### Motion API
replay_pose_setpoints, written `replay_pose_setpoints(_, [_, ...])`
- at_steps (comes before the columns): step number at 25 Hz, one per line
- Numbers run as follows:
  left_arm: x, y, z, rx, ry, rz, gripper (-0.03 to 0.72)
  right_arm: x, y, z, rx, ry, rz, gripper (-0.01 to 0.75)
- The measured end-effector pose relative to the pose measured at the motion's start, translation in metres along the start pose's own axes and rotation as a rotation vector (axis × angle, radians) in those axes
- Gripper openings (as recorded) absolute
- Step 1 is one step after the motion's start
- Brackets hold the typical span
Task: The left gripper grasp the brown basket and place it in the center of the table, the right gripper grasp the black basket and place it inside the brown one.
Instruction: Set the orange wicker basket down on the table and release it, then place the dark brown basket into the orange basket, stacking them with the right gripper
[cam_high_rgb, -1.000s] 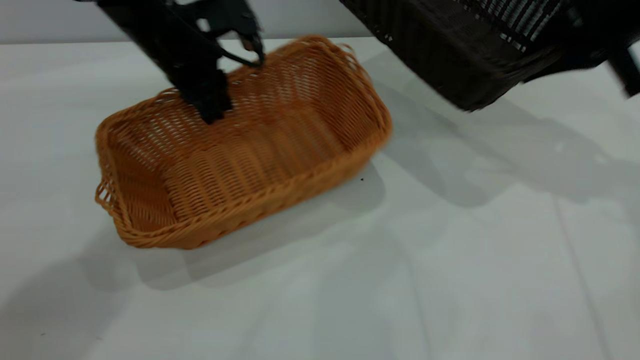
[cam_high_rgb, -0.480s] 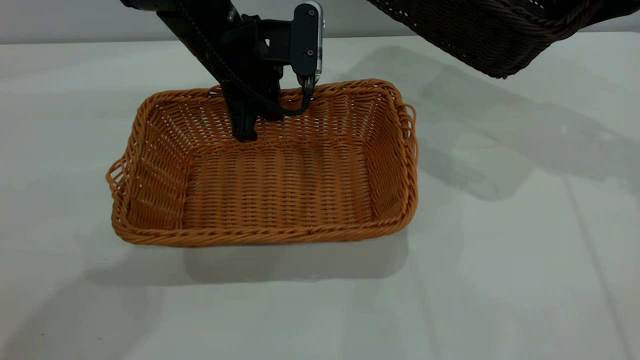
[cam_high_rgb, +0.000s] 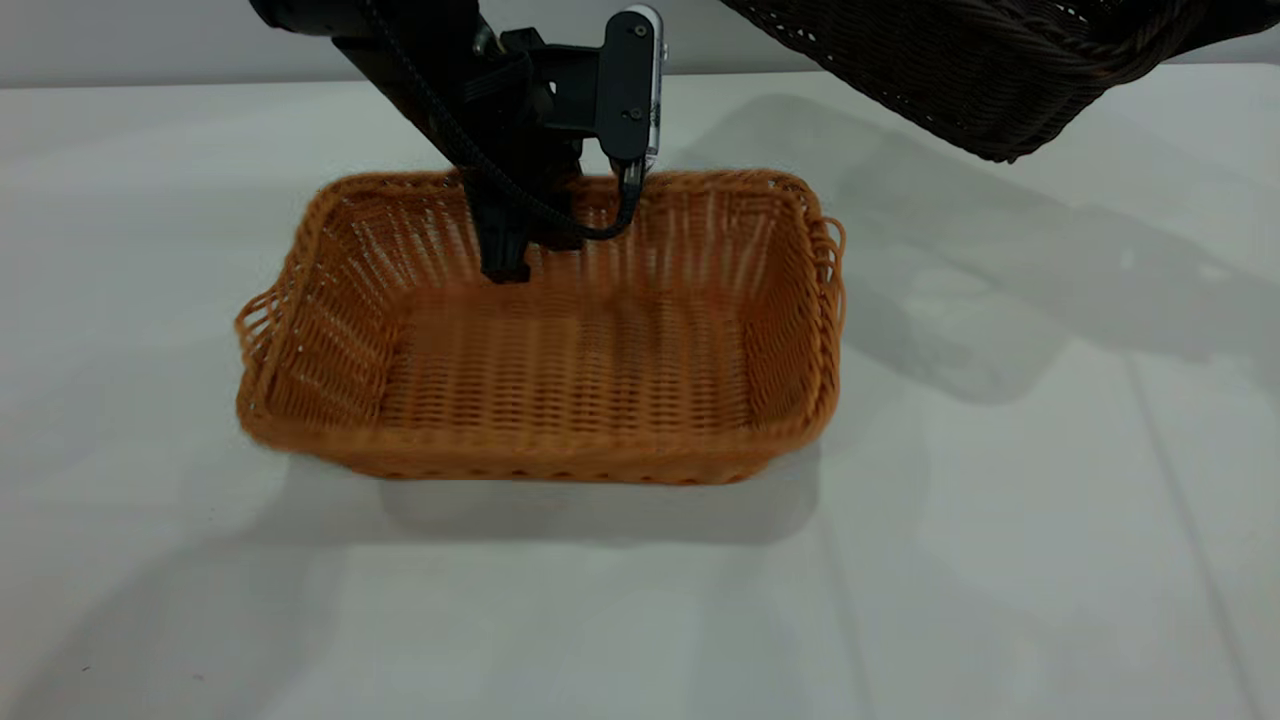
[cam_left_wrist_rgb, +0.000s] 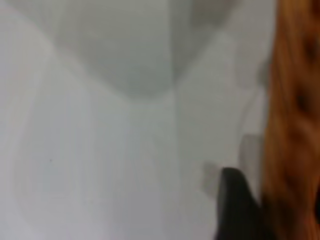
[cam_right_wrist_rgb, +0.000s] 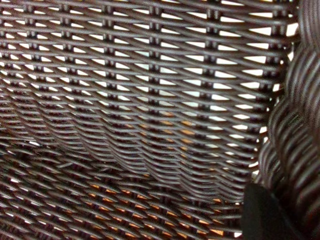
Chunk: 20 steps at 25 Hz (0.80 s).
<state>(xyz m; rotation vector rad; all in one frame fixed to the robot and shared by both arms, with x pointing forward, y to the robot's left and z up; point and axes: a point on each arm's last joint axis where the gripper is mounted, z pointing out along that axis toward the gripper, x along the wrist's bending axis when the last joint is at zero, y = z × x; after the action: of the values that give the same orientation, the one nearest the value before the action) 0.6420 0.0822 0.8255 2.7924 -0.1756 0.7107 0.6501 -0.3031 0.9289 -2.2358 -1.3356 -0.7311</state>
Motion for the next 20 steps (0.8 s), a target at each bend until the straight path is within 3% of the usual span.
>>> replay_pose_setpoints(4, [0.008, 0.009, -0.014, -0.017, 0.022, 0.001, 0.476, 0.004, 0.002, -0.004, -0.001, 0.008, -0.014, 0.092])
replay_pose_setpoints(8, [0.023, 0.025, -0.066, -0.030, -0.029, -0.009, 0.496, 0.011, 0.006, -0.010, -0.002, 0.021, -0.037, 0.092])
replay_pose_setpoints(14, [0.035, 0.041, -0.200, -0.044, -0.161, -0.057, 0.498, 0.021, 0.001, -0.004, 0.014, 0.010, -0.077, 0.092])
replay_pose_setpoints(20, [0.036, 0.048, -0.317, -0.170, -0.019, -0.106, 0.498, 0.077, -0.053, 0.052, 0.166, -0.048, -0.281, 0.092])
